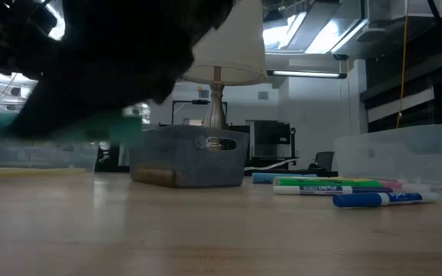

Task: Pick & Place Markers
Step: Put the light blue marker into the black bin

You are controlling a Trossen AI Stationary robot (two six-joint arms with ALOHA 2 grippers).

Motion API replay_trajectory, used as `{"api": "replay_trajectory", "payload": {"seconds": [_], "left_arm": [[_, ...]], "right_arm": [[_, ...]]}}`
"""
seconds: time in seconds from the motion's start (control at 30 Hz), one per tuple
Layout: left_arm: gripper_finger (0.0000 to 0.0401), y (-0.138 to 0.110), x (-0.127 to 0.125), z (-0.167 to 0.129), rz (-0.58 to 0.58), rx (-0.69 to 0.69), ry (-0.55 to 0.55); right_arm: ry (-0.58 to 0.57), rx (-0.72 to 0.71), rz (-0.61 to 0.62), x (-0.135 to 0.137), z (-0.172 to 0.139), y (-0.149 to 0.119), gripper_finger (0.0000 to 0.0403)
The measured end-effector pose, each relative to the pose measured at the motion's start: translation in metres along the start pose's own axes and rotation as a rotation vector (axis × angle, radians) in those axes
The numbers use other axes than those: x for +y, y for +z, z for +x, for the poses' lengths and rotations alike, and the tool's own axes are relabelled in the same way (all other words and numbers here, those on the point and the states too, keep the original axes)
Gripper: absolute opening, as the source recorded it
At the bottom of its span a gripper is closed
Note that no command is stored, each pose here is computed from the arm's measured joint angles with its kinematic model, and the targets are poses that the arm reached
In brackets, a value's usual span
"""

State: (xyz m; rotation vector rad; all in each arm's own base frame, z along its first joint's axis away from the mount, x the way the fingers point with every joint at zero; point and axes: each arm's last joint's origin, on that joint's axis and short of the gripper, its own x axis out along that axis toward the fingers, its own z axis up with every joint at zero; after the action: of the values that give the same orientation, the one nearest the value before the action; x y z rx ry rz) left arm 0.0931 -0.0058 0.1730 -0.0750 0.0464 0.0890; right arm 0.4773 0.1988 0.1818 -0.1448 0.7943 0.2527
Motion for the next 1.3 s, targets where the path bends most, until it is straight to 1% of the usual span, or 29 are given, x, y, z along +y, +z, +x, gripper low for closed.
{"api": "replay_trajectory", "payload": {"seconds": [0.07, 0.33, 0.5, 0.63, 0.9, 1.1, 1.3], "left_arm": [[0.0196, 0.0, 0.0, 0.0, 0.0, 0.0, 0.0], [0.0196, 0.0, 0.0, 0.0, 0.0, 0.0, 0.0], [0.0196, 0.0, 0.0, 0.0, 0.0, 0.0, 0.0], [0.0196, 0.0, 0.0, 0.0, 0.0, 0.0, 0.0], [0.0196, 0.0, 0.0, 0.0, 0.0, 0.0, 0.0], [0.0196, 0.0, 0.0, 0.0, 0.0, 0.0, 0.0], [0.0196, 0.0, 0.0, 0.0, 0.0, 0.0, 0.0]], "right_arm": [[-0.014, -0.016, -0.003, 0.001, -0.007, 0.004, 0.0066], [-0.057, 0.005, 0.007, -0.002, -0.028, 0.011, 0.0066], [-0.087, 0.039, 0.006, -0.005, -0.051, 0.016, 0.0066], [-0.112, 0.045, 0.004, -0.007, -0.074, 0.022, 0.0066], [-0.161, 0.062, 0.0, -0.013, -0.108, 0.028, 0.0066], [-0.196, 0.048, 0.029, -0.018, -0.122, 0.032, 0.0066], [-0.216, -0.006, 0.078, -0.02, -0.124, 0.037, 0.0066]]}}
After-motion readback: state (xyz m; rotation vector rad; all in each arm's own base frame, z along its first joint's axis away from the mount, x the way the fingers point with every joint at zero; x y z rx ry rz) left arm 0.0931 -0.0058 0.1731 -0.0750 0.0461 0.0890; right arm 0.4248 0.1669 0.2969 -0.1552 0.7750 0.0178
